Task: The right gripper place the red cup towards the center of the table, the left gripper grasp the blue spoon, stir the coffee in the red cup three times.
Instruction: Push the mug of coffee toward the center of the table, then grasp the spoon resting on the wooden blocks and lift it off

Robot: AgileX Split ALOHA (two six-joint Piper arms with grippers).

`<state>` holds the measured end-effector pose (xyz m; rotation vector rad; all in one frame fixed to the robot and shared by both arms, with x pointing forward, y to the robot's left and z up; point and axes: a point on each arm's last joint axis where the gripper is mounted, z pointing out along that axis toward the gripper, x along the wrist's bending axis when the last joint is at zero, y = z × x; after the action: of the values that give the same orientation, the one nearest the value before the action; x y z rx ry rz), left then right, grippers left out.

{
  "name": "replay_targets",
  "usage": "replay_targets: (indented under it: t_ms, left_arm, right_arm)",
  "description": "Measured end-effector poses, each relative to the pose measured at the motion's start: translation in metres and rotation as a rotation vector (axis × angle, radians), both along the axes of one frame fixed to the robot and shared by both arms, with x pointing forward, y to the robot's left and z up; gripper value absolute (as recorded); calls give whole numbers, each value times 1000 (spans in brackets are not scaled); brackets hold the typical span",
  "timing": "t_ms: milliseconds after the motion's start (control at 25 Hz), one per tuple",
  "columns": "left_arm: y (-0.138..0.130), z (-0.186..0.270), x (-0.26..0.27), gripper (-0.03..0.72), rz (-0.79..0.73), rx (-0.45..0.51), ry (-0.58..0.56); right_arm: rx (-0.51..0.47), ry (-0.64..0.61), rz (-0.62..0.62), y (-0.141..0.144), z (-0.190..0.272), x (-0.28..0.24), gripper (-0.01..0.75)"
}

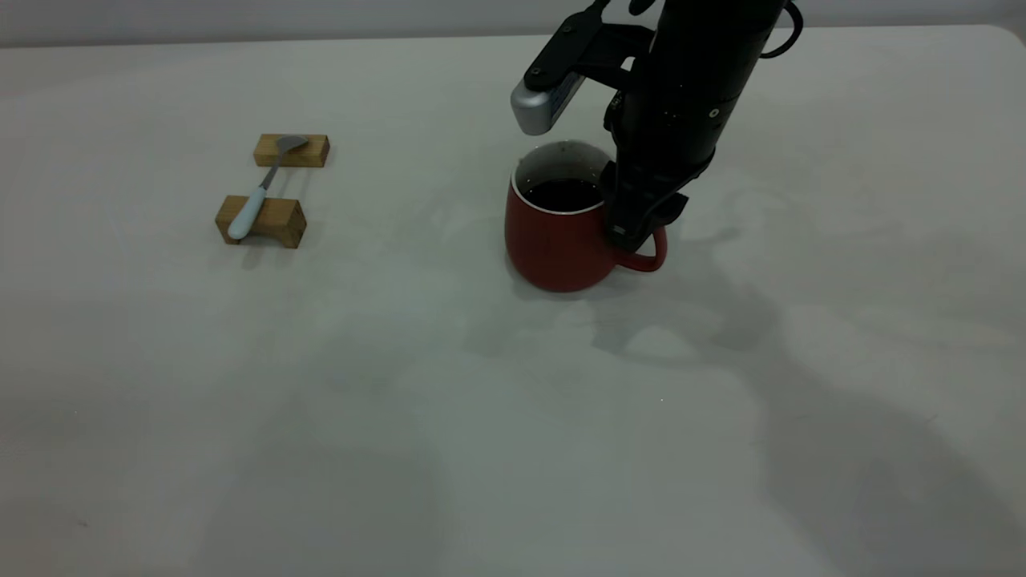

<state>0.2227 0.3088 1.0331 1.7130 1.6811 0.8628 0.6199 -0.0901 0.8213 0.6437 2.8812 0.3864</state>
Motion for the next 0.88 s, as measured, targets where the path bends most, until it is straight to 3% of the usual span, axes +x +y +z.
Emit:
replay_targets:
  t_ms: [120, 240, 440, 640, 880]
  left_arm:
    - [0, 0, 0, 407, 0, 0, 0]
    - [0, 0, 0, 407, 0, 0, 0]
    - [0, 0, 0, 407, 0, 0, 0]
    - [0, 0, 0, 407, 0, 0, 0]
    - [0, 0, 0, 407, 0, 0, 0]
  right_arm:
    - [11, 12, -13, 1, 8, -1, 632]
    - [29, 15, -27, 1, 35, -3, 716]
    - [106, 5, -142, -11, 123, -13, 727]
    - [165, -13, -327, -50, 224, -42, 724]
    - [124, 46, -452, -81, 290, -100, 719]
